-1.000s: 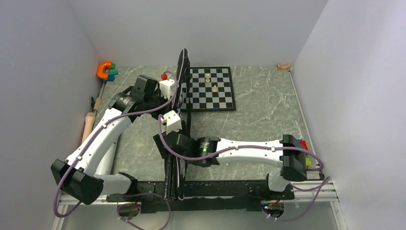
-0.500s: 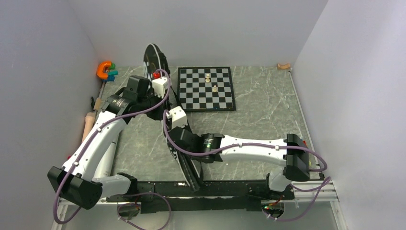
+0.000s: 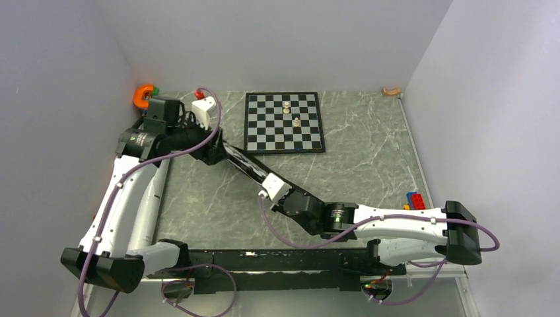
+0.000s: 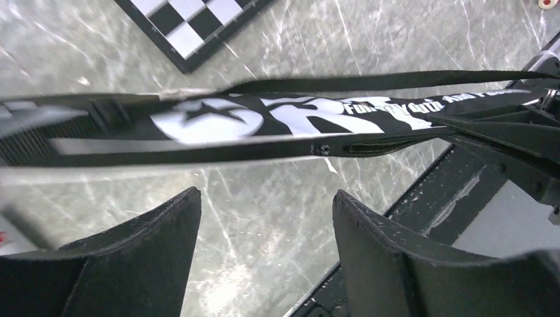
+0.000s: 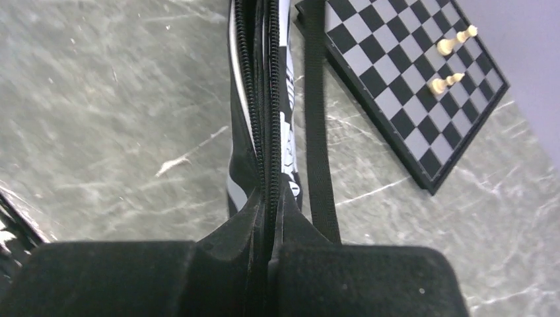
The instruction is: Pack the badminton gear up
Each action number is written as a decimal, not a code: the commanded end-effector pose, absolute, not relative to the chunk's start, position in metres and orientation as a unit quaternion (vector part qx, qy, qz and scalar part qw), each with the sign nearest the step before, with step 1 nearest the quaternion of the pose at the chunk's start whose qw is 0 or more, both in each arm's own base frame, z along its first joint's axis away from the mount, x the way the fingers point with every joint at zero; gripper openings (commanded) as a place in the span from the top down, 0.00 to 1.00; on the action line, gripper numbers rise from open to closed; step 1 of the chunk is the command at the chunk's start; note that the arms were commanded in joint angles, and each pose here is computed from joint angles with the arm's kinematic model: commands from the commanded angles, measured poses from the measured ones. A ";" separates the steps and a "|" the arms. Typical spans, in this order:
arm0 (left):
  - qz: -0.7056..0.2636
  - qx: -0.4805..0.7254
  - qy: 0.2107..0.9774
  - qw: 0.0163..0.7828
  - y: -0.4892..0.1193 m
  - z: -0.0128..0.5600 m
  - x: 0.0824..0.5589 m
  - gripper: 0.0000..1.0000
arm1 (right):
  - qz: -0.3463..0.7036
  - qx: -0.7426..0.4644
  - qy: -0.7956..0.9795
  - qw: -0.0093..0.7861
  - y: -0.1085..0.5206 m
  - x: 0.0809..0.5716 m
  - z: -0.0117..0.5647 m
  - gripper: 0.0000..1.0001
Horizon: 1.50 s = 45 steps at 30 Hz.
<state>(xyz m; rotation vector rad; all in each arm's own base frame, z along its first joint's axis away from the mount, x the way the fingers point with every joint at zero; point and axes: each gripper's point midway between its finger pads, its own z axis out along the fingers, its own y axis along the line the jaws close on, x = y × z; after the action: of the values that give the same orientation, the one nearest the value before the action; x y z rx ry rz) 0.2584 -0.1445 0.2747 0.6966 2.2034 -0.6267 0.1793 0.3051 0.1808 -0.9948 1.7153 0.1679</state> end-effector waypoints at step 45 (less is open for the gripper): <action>-0.063 0.768 0.503 0.392 -0.144 0.226 0.261 0.88 | 0.083 -0.426 0.630 0.644 0.302 0.182 0.249 1.00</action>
<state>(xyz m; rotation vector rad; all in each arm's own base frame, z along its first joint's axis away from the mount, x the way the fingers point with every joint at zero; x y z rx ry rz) 0.2641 -0.1388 0.2117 1.9641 1.3135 -0.1752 0.1758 0.2920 0.1918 -1.1957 1.5270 0.0696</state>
